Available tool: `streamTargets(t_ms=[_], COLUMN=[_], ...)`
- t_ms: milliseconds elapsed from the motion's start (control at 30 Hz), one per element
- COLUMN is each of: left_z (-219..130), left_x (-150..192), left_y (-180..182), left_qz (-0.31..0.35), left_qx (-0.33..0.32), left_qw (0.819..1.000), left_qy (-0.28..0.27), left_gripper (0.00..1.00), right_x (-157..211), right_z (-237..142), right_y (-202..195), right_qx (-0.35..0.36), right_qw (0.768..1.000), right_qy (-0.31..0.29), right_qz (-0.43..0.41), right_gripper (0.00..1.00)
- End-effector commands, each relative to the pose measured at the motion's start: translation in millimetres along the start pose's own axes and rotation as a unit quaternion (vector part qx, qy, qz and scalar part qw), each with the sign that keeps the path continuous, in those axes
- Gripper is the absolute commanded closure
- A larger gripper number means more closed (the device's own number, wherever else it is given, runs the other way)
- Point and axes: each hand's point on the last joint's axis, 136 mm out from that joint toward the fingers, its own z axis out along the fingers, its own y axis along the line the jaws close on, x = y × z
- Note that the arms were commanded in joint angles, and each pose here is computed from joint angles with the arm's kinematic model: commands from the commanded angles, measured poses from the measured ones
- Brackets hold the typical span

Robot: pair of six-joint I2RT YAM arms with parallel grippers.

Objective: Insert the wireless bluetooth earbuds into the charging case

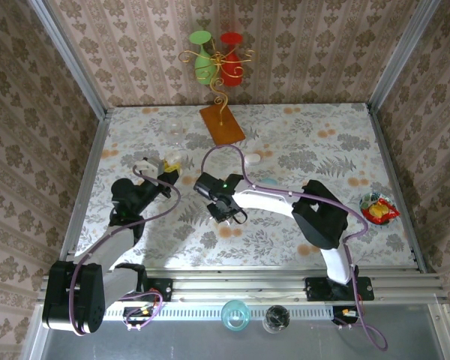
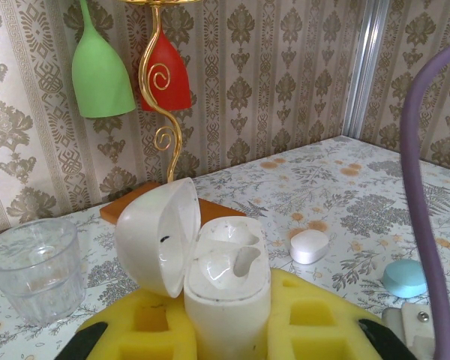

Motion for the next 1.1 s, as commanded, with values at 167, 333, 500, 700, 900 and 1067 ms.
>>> streamTargets(t_ms=[167,333,500,700,900,1067], left_z=[-3.0,-5.2,-5.9,-5.8,-5.6,-5.6], left_x=[-6.4,-6.2,-2.6,0.1,0.9,-0.3], left_y=[-4.8,-7.2,-8.0,-8.1,-8.6,-12.1], left_qz=[0.012,0.014,0.015,0.021,0.021,0.02], left_qx=[0.012,0.015,0.016,0.016,0.019,0.029], left_qw=[1.0,1.0,1.0,1.0,1.0,0.999], left_qy=[-0.011,-0.013,-0.008,-0.005,-0.003,-0.004], left_gripper=[1.0,1.0,1.0,1.0,1.0,1.0], right_x=[14.9,19.0,22.8,24.2,23.6,25.4], right_z=[11.7,16.7,17.8,20.4,19.3,22.6], right_y=[-8.1,-6.5,-1.4,-0.6,-3.4,-6.3], right_qx=[0.01,-0.005,-0.015,-0.012,-0.006,-0.01], right_qw=[0.997,0.993,0.988,0.984,0.981,0.979], right_qy=[0.076,0.108,0.141,0.166,0.176,0.187], right_qz=[-0.026,-0.037,-0.056,-0.07,-0.077,-0.081], right_gripper=[0.62,0.66,0.66,0.66,0.65,0.66])
